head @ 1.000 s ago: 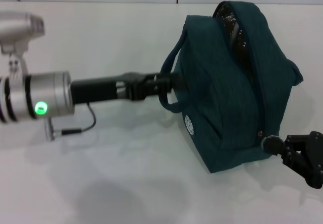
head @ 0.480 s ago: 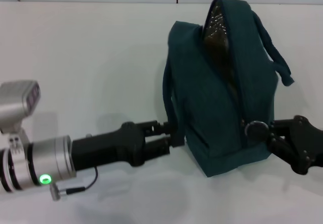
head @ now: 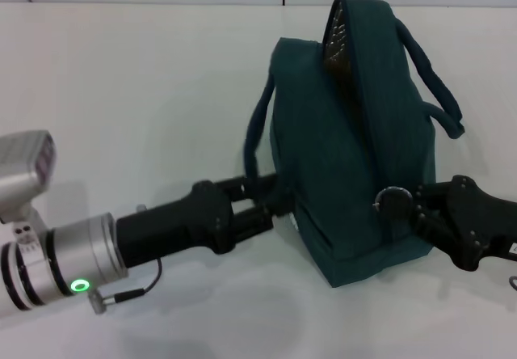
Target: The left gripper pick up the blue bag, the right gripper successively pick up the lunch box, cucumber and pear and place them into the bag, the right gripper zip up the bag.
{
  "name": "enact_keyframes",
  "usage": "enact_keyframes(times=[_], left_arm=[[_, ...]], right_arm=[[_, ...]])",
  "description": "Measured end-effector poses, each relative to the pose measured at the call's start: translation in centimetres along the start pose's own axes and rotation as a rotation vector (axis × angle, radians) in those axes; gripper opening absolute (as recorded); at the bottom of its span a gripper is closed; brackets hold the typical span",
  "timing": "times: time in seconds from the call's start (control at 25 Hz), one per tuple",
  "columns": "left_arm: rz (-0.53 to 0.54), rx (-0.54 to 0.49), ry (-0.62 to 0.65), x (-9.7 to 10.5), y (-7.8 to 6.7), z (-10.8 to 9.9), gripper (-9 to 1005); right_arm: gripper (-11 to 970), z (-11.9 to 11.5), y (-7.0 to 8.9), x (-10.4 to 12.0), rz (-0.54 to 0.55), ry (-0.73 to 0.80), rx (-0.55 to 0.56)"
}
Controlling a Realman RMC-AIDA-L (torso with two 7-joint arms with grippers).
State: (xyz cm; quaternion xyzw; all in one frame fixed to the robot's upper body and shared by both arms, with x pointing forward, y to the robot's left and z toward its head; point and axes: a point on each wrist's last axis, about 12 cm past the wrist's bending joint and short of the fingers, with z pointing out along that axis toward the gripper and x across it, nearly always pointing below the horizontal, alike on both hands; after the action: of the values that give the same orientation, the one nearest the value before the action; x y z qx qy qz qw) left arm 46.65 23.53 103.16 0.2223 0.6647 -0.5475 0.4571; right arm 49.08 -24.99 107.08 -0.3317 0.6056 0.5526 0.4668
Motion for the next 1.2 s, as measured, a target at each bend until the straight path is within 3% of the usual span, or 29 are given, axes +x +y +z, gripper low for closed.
enact_keyframes(times=[0.28,0.6,1.2], left_arm=[[0.058,-0.016,-0.089,-1.0,0.0,-0.6,468],[0.112,0.009,-0.082,-2.8,0.7,0.3,495],[0.156,-0.025,-0.039,-2.7,0.9,-1.7,548]], right_arm=[[16,-0.1,0.5,0.2,0.003,-0.003,-0.022],[17,0.3,0.9,-0.8,-0.059,-0.067,-0.078],[18,-0.1,0.0,-1.9,-0.099,-0.185,0.027]])
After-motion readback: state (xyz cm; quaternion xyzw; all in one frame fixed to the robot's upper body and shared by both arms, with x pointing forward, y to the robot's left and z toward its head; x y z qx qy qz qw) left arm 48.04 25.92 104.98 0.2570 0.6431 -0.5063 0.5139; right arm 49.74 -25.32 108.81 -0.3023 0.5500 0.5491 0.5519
